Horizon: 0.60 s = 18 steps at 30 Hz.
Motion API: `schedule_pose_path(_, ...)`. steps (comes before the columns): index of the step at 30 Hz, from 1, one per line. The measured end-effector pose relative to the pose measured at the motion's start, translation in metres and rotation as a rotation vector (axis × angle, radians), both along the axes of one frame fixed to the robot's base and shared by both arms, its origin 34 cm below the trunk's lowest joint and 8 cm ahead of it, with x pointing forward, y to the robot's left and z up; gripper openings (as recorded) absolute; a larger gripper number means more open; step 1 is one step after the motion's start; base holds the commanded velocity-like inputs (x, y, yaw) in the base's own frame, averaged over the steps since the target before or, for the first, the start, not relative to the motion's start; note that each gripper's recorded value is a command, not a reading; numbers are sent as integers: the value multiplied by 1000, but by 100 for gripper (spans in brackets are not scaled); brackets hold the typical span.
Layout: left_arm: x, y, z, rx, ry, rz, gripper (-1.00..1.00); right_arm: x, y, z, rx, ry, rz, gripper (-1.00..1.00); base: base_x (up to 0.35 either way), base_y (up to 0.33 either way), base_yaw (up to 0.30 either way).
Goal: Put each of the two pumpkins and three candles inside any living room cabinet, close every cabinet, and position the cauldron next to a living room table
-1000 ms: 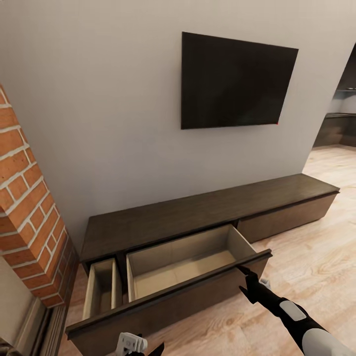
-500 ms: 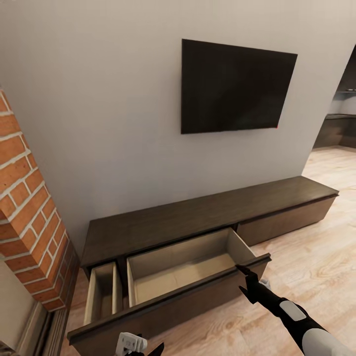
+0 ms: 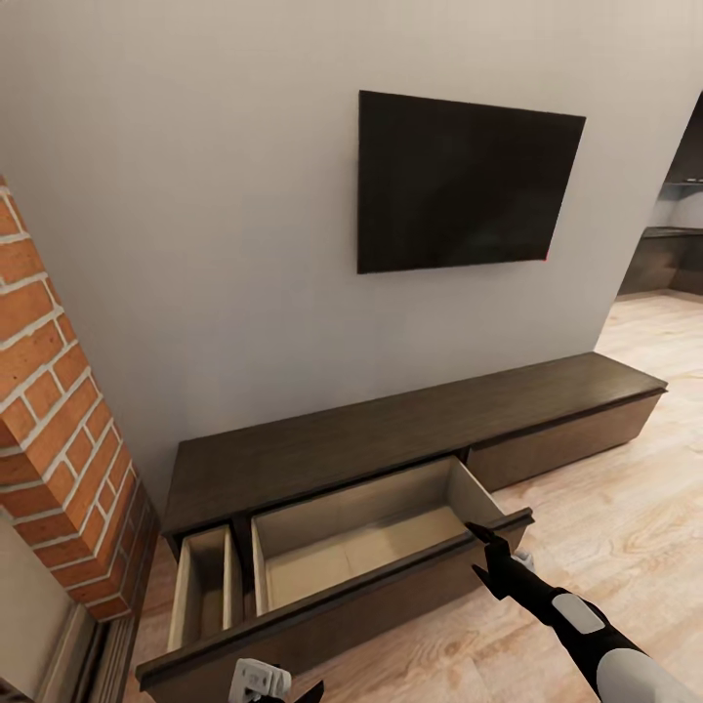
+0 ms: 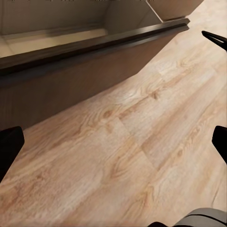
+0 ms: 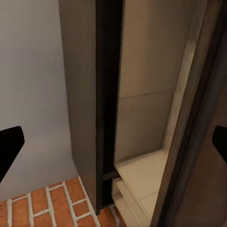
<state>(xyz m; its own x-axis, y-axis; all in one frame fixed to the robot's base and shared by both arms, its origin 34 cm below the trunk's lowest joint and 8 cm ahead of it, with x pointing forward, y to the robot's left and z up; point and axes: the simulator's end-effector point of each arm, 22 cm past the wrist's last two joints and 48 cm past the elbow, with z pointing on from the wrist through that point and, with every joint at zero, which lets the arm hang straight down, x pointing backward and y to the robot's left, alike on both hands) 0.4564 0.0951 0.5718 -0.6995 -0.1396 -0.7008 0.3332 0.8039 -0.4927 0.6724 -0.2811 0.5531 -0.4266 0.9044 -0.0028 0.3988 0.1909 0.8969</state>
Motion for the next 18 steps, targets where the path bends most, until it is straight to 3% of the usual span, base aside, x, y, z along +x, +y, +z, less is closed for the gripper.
schedule_pose_path(12,3,1,23,1,4,0,100,3,0,24,0,0,0,100,0,0,0)
schedule_pose_path(18,-2,2,24,9,39,-4,100,6,0,36,-3,-2,2,100,0,0,0)
